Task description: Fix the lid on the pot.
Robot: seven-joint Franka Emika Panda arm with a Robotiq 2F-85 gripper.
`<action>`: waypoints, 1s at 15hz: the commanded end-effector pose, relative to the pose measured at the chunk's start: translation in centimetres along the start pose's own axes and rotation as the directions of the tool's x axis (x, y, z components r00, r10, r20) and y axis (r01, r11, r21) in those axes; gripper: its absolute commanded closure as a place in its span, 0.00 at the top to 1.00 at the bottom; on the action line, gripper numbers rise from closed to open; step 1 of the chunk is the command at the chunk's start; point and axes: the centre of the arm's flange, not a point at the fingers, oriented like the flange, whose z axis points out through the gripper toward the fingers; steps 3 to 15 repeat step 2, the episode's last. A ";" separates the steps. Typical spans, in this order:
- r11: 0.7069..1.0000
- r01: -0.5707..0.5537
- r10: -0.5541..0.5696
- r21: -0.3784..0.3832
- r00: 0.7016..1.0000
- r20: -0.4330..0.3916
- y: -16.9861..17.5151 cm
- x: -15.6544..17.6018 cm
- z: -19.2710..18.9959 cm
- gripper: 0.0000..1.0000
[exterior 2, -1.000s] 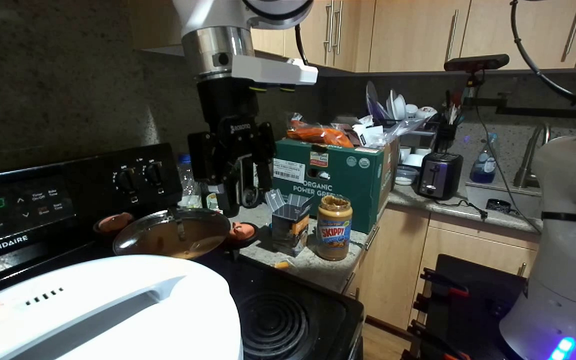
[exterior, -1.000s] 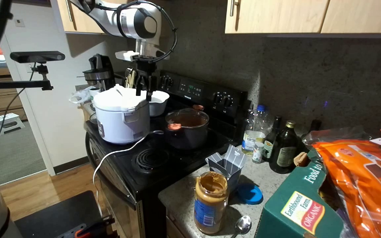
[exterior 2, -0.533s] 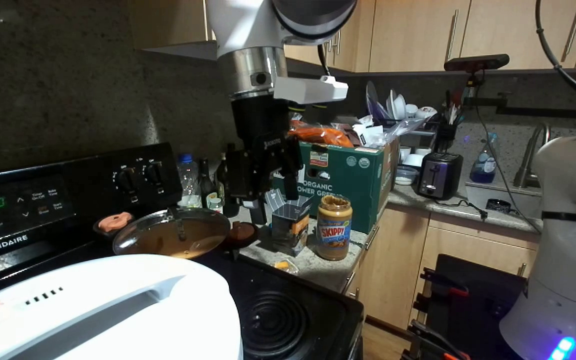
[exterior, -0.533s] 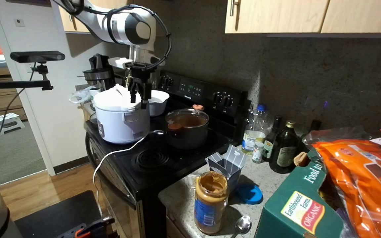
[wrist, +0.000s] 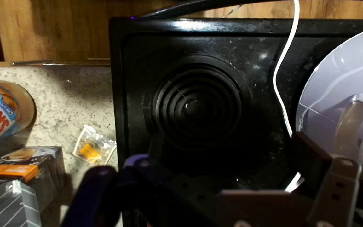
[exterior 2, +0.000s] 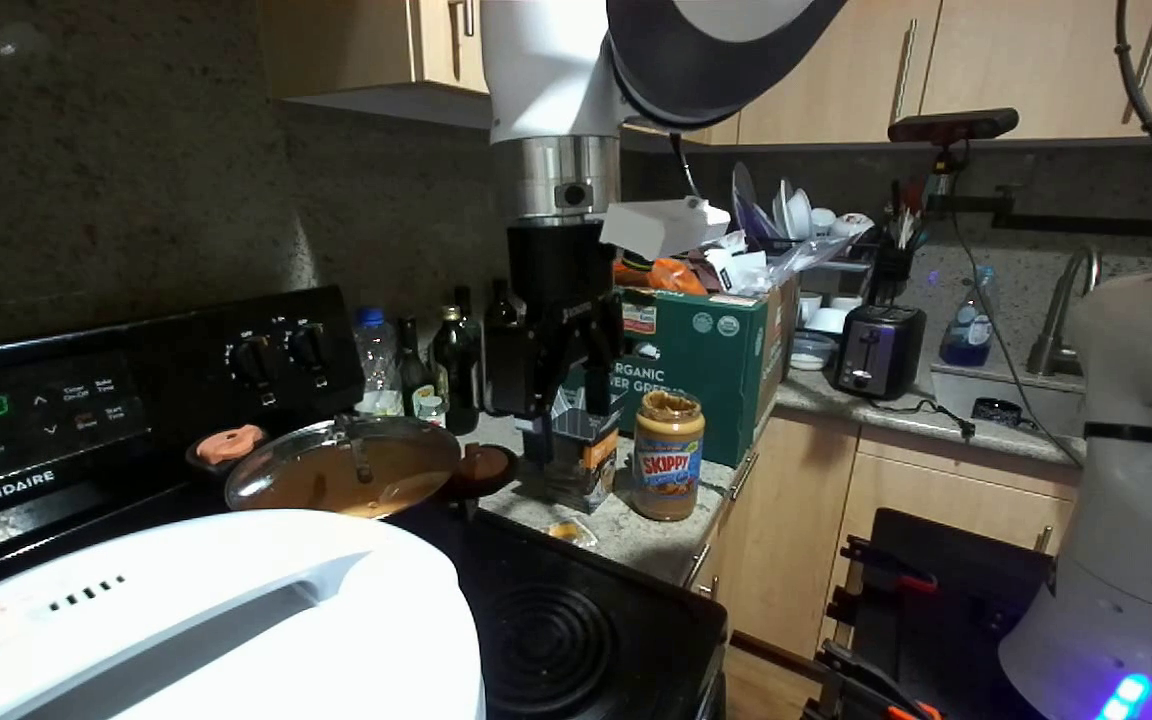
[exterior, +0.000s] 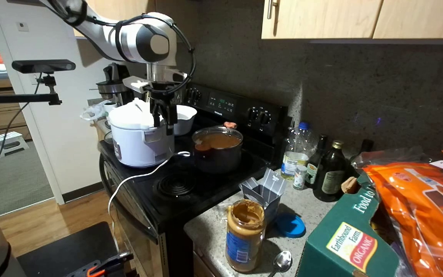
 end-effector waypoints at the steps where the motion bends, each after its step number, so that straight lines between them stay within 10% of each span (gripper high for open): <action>1: 1.000 -0.003 0.003 0.001 1.000 -0.004 0.2 -0.1 0.0 1.00; 15: 1.000 -0.004 0.004 0.001 1.000 -0.007 0.3 -0.1 0.0 1.00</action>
